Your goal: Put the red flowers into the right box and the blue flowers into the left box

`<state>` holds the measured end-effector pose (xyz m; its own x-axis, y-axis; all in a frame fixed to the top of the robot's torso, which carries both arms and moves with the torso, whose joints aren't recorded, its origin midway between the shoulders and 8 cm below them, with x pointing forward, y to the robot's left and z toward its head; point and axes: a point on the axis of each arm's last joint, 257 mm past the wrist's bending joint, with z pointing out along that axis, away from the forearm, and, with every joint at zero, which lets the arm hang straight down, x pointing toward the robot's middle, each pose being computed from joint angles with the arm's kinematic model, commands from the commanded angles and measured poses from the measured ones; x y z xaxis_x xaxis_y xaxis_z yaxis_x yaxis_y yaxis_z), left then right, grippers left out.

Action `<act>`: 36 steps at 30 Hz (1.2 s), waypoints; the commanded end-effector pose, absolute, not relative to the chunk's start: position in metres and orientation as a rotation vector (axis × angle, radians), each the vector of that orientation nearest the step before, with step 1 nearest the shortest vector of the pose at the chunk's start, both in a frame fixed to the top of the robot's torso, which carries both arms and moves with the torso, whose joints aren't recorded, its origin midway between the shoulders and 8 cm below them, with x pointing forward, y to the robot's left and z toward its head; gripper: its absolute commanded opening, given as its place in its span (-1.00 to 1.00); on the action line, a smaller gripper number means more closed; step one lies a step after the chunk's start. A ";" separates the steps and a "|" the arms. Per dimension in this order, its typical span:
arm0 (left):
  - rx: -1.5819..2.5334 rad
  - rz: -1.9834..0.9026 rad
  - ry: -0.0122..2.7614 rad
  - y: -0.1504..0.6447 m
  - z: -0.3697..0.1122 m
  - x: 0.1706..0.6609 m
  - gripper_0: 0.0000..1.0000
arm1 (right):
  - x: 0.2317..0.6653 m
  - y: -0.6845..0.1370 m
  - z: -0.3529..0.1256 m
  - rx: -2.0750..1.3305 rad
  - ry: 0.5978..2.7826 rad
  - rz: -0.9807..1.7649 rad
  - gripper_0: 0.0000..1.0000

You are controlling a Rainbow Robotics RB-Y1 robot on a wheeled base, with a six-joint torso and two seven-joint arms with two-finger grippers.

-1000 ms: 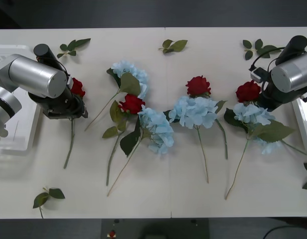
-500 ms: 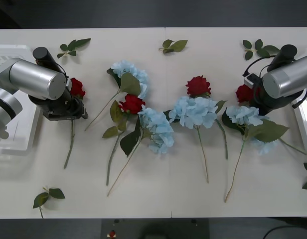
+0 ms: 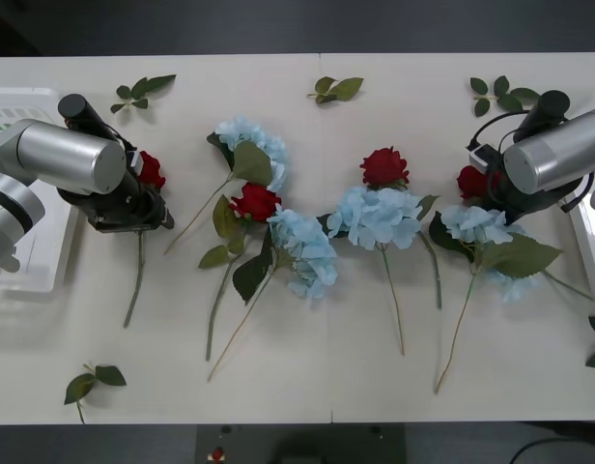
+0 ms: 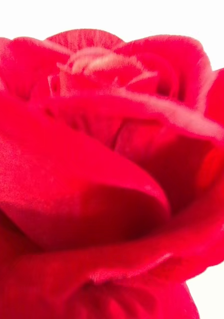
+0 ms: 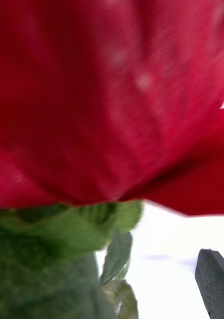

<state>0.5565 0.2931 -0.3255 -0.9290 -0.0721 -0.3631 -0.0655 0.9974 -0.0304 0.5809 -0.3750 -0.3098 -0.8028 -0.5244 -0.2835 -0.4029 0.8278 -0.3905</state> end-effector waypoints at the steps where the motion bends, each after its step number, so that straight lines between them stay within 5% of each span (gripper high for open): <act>1: -0.051 -0.040 2.741 0.283 -0.312 0.567 0.81 | 0.594 -0.364 -0.300 -0.714 2.588 -0.434 -1.00; 3: -0.047 -0.039 2.743 0.283 -0.313 0.567 0.22 | 0.594 -0.364 -0.301 -0.711 2.589 -0.432 -1.00; 5: -0.041 -0.039 2.742 0.283 -0.312 0.567 -0.83 | 0.594 -0.364 -0.301 -0.710 2.588 -0.434 -1.00; 6: -0.041 -0.039 2.741 0.283 -0.312 0.567 -0.99 | 0.594 -0.365 -0.302 -0.710 2.590 -0.434 -1.00; 17: -0.014 -0.022 2.736 0.286 -0.296 0.569 -1.00 | 0.602 -0.383 -0.270 -0.614 2.588 -0.393 -1.00; 28: 0.099 -0.002 2.727 0.309 -0.239 0.568 -1.00 | 0.590 -0.468 -0.120 -0.538 2.592 -0.572 -1.00; 36: 0.301 -0.014 2.622 0.313 -0.199 0.574 -1.00 | 0.570 -0.545 -0.060 -0.495 2.542 -0.824 -1.00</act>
